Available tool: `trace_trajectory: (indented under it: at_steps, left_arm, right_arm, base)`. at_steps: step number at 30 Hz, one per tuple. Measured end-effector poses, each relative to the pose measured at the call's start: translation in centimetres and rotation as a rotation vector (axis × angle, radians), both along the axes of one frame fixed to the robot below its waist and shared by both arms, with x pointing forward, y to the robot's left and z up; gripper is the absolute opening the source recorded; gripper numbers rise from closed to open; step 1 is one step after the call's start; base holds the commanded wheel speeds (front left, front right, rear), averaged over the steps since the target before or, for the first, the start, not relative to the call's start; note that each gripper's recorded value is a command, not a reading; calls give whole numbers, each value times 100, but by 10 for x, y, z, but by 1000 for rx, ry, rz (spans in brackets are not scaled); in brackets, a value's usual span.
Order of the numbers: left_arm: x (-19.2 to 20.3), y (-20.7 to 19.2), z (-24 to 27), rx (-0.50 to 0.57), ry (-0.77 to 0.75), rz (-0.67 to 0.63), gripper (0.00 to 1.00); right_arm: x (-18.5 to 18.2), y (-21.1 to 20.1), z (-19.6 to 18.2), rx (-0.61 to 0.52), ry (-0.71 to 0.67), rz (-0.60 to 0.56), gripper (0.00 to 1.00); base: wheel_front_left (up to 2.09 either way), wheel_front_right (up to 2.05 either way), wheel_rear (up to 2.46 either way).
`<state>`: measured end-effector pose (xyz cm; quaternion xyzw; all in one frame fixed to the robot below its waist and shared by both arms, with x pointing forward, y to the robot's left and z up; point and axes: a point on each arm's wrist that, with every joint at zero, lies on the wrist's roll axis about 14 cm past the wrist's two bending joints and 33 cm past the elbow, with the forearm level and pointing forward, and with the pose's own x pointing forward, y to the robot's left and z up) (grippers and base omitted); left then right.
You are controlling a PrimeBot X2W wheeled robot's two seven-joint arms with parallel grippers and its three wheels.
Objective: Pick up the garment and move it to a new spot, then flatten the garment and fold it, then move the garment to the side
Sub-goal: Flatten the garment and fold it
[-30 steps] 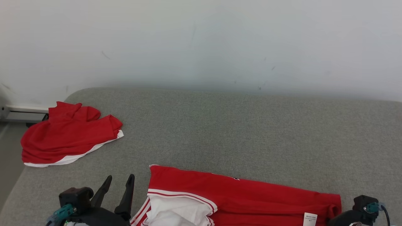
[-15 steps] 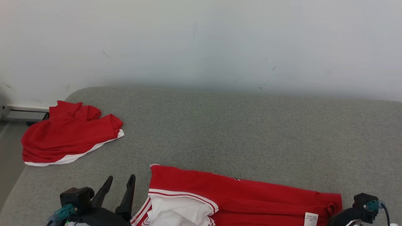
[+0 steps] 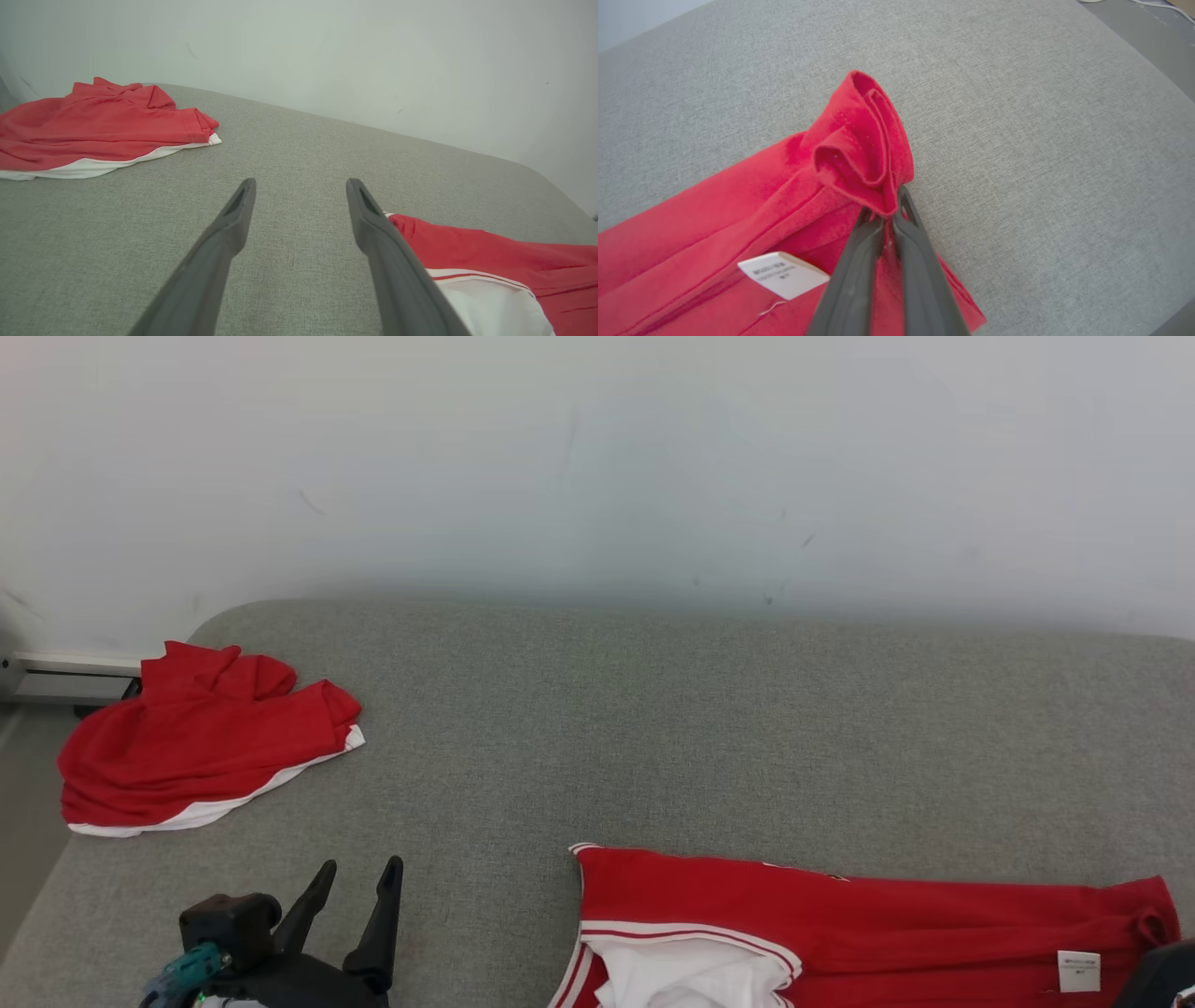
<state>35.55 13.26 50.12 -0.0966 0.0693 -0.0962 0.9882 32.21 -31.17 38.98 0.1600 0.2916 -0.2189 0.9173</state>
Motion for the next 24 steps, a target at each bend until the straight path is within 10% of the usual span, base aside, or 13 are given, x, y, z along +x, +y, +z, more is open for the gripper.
trace_trajectory:
  at_steps: [10, 24]
  left_arm:
    - [0, -4, -1, -2, 5, -9, 100]
    - [-4, -19, -1, -15, 3, -45, 100]
  right_arm:
    - [-5, -36, 19, -90, -42, -49, 0]
    - [18, 119, 28, 122, -152, 286, 0]
  base:
    - [0, 0, 0]
    - [0, 0, 0]
